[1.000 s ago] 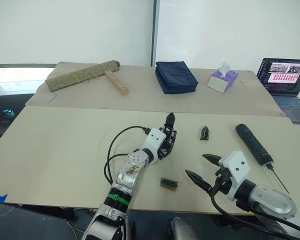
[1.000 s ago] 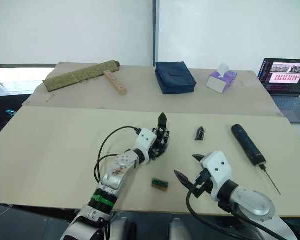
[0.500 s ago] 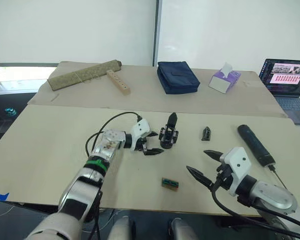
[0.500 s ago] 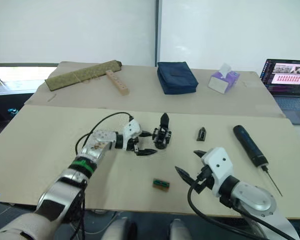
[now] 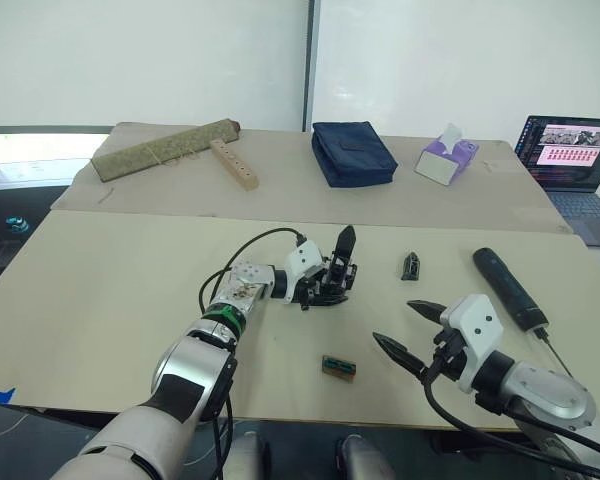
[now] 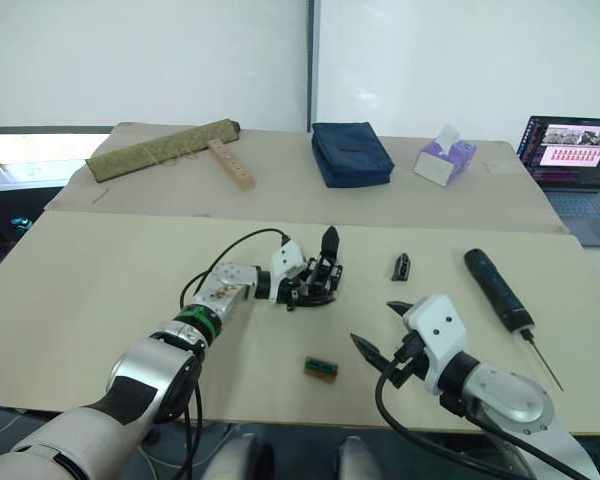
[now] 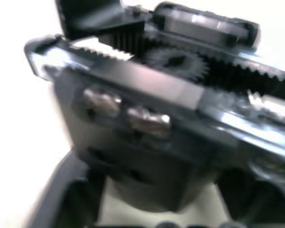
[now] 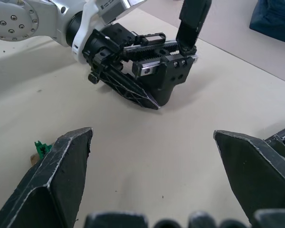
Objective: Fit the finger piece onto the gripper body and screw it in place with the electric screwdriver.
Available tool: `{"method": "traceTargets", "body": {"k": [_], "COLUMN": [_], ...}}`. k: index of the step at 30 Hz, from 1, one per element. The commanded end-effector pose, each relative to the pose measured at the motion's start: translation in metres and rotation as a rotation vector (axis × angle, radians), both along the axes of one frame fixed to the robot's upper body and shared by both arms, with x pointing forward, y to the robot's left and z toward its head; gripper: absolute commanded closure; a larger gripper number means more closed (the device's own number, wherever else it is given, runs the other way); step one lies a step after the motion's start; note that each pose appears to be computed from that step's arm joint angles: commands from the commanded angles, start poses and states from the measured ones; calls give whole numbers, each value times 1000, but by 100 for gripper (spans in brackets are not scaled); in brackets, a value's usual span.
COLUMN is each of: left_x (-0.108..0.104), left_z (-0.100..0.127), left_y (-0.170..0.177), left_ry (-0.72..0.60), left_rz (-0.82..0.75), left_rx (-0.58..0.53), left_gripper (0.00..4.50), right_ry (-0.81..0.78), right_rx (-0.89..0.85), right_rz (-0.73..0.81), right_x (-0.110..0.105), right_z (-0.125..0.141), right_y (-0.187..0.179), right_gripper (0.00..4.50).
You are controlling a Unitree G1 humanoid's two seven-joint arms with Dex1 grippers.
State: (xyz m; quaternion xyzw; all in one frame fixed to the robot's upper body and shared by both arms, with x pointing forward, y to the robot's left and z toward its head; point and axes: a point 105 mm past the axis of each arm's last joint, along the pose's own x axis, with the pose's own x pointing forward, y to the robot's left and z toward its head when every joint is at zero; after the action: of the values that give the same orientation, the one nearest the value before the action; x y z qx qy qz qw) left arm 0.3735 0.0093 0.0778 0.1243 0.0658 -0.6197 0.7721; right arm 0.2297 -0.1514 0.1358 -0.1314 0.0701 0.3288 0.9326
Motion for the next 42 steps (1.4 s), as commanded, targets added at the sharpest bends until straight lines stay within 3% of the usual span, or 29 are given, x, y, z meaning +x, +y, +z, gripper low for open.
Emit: {"method": "traceTargets", "body": {"k": [1,7,17,21,26,31,33,36,42], "left_x": [-9,-15,-31,-34,-30,-42,-55,-77,-93], "left_z": [12,26,-9,-13,-5,22,42,74,124], "left_y": [-12,-16,-10,-1,32,82,95,105,100], "left_ry": [-18,-28,-43,-10,19,6,22,39,23], "left_rz": [-15,231,302,272,226,106,15,-115,-198], "left_rx": [-105,-172,-43,-28,-5,40,42,29,-3], "left_gripper": [210,210,210,27,13,13,13,13,13], "right_ry": [-38,-36,-27,-26,16,172,244,336,500], "right_rx": [-1,8,5,-4,-60,-66,-74,-65,26], "right_rz": [2,0,3,1,10,6,-23,-68,-254], "right_x": [-5,-8,-11,-10,-15,-11,-1,20,78], "right_z": [10,8,7,8,7,21,29,42,58], "right_y": [1,6,10,9,1,-22,-36,-51,-67], "right_gripper": [0,0,0,0,0,0,0,0,0]}}
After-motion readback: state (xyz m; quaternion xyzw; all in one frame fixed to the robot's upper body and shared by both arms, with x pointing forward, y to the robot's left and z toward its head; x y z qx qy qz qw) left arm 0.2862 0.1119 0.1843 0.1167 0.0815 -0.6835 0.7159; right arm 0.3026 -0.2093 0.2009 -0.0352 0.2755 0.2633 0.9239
